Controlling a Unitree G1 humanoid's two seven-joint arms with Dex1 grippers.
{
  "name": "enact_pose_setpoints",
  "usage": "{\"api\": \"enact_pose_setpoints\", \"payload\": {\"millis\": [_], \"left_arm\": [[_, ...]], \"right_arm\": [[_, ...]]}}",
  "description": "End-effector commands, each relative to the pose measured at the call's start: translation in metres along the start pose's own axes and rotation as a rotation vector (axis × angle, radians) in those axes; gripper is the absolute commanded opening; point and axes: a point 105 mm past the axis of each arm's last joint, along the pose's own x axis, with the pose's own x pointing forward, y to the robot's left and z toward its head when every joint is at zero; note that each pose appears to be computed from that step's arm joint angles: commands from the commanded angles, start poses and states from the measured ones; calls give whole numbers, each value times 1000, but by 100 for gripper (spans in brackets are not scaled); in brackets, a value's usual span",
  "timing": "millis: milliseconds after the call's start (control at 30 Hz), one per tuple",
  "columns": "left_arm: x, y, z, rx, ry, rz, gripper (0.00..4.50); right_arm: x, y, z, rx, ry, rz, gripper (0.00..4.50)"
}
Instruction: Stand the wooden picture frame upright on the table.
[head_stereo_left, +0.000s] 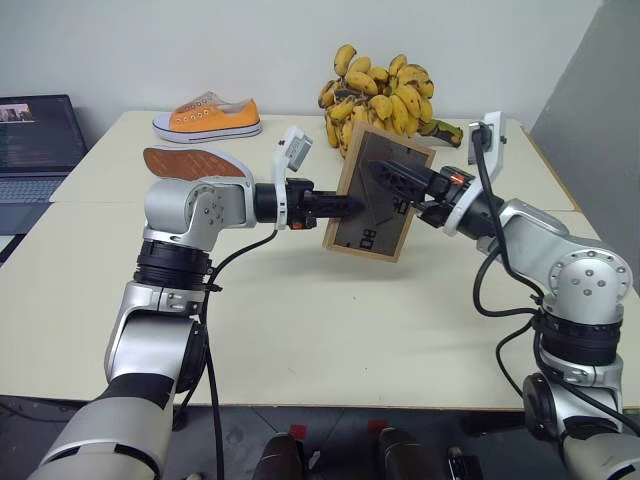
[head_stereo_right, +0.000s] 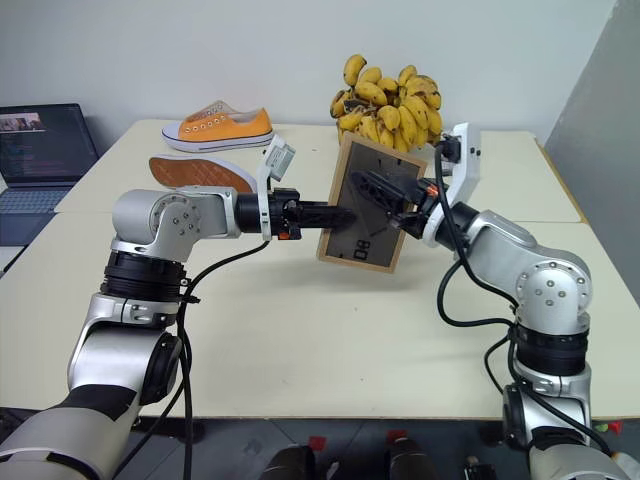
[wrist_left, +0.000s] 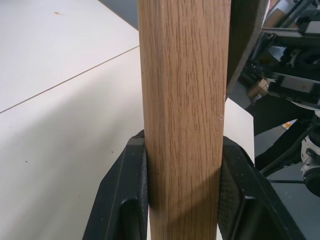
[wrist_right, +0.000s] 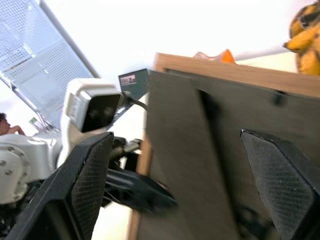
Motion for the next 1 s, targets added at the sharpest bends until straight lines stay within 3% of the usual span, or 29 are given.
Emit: {"api": "enact_pose_setpoints", "payload": {"millis": [33,500,800,1000], "left_arm": [[4,-13,22,89,-43,-54,129],[3,21,35,34,-91,62,129],[6,20,43,14,-103,50,129],[2,20,39,-22,-85,47,129]], "right_arm": [[5,15,12,-12,-50,35,427],[-15,9,13,9,-73,-38,427],[-20,-11,5,-15,-42,-130,427],[-47,-44,-3,-240,98,-258,427]]}}
